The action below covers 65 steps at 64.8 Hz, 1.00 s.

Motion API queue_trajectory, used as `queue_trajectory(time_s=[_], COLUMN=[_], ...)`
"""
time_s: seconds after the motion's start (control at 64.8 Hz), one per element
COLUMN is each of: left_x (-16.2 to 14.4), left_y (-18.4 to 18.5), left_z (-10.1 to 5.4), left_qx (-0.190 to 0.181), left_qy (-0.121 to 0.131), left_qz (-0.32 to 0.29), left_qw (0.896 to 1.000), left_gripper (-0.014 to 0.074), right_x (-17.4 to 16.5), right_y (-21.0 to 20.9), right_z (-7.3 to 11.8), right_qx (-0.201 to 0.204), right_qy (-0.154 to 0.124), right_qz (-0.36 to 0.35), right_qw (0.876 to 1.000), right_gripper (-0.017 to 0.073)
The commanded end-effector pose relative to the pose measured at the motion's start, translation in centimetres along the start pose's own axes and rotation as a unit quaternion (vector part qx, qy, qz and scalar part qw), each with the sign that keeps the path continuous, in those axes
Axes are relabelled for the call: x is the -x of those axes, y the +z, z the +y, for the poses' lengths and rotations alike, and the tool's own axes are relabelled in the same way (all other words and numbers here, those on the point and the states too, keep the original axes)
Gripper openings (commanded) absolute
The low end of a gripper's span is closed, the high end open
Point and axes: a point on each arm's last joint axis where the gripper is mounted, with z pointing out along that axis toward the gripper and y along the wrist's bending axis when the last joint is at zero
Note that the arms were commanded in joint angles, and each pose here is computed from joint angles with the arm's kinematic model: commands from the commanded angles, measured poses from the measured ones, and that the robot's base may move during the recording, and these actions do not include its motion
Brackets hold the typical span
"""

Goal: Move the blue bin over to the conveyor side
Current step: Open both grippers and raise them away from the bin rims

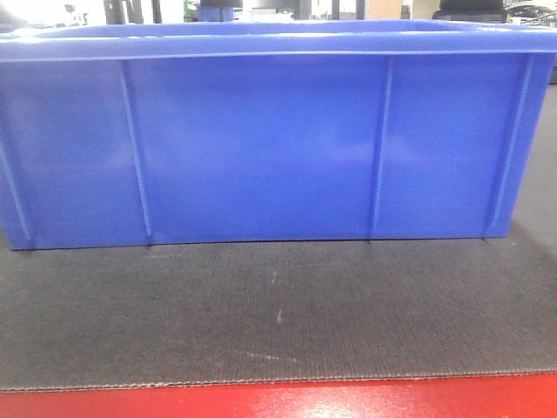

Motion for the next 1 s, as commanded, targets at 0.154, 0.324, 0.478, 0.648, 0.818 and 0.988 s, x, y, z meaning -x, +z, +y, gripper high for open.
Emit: queue_trajectory(time_s=[0.154,0.324,0.478,0.648,0.818,0.988], left_x=[-5.6,-8.5,-9.4,-9.2,-8.8,-8.8], left_y=[0.7,1.3,1.4,1.4,1.4,1.4], left_z=[0.5,0.6,0.4,0.4,0.4,0.4], left_qx=[0.050,0.042,0.025,0.023,0.022,0.022], left_qy=[-0.012,-0.006,-0.004,-0.004,-0.004,-0.004], left_qz=[-0.018,-0.050,0.001,-0.011,-0.029,-0.029], left_qw=[0.999,0.998,1.000,1.000,0.999,0.999], left_gripper=[-0.0008,-0.0008,-0.0008,-0.0008,-0.0008,-0.0008], right_x=[0.3,0.3,0.3,0.3,0.3,0.3], right_y=[-0.1,-0.1,-0.1,-0.1,-0.1,-0.1], right_z=[0.0,0.0,0.0,0.0,0.0,0.0], right_qx=[0.001,0.001,0.001,0.001,0.001,0.001], right_qy=[-0.003,-0.003,-0.003,-0.003,-0.003,-0.003], right_qz=[-0.017,-0.017,-0.017,-0.017,-0.017,-0.017], right_qw=[1.000,1.000,1.000,1.000,1.000,1.000], right_gripper=[-0.0085,-0.0085,-0.0085,-0.0085,-0.0085,-0.0085])
